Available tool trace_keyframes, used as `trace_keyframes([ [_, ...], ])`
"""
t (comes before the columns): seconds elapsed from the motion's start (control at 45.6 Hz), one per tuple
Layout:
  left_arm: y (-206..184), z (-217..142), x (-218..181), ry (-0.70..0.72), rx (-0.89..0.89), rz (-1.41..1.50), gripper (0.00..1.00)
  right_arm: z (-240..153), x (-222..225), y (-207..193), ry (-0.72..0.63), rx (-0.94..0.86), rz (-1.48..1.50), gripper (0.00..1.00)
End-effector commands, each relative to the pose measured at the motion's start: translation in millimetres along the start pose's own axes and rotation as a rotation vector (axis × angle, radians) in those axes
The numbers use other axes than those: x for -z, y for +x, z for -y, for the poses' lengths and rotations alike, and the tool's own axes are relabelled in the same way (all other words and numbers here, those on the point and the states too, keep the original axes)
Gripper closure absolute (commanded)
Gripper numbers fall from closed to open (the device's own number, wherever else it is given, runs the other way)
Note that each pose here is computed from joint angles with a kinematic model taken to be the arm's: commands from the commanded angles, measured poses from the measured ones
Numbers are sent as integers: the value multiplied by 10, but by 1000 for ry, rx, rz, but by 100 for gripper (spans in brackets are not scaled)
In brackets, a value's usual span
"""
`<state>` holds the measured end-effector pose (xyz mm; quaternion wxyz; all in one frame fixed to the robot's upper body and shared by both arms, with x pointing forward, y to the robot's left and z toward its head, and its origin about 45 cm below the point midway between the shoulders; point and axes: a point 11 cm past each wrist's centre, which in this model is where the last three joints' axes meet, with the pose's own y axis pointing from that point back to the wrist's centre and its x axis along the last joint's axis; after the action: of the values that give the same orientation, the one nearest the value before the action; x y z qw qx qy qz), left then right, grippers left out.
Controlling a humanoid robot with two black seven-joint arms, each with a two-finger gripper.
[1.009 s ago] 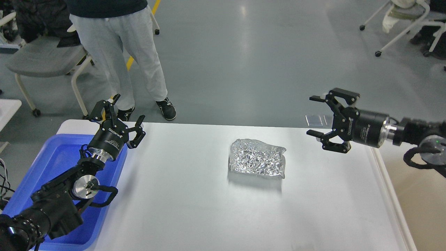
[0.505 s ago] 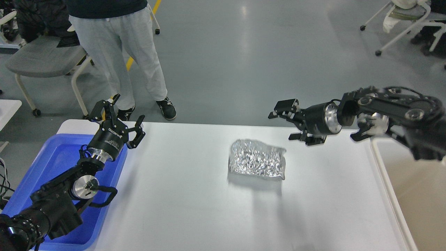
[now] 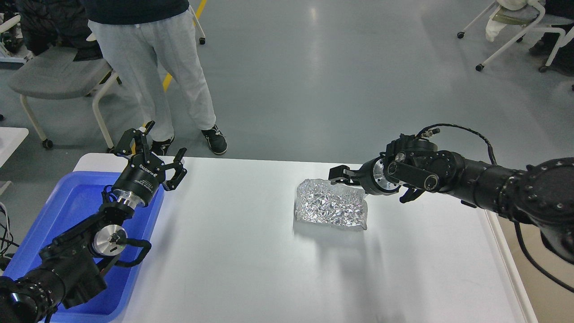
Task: Tidy desktop
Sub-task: 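Move the open right gripper over the crumpled plastic bag, then lower the right gripper and close it on the plastic bag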
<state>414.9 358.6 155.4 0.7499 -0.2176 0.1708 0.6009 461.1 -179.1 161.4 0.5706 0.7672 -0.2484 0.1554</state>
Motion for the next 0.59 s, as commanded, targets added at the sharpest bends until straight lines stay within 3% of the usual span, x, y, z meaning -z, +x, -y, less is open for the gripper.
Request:
trace_keyframes([
  [0.0, 0, 0, -1, 0, 0, 0, 0, 155, -276, -55, -115, -62, -135, 0],
  [0.57, -1, 0, -1, 0, 1, -1, 0, 293, -797, -356, -196, -62, -79, 0],
])
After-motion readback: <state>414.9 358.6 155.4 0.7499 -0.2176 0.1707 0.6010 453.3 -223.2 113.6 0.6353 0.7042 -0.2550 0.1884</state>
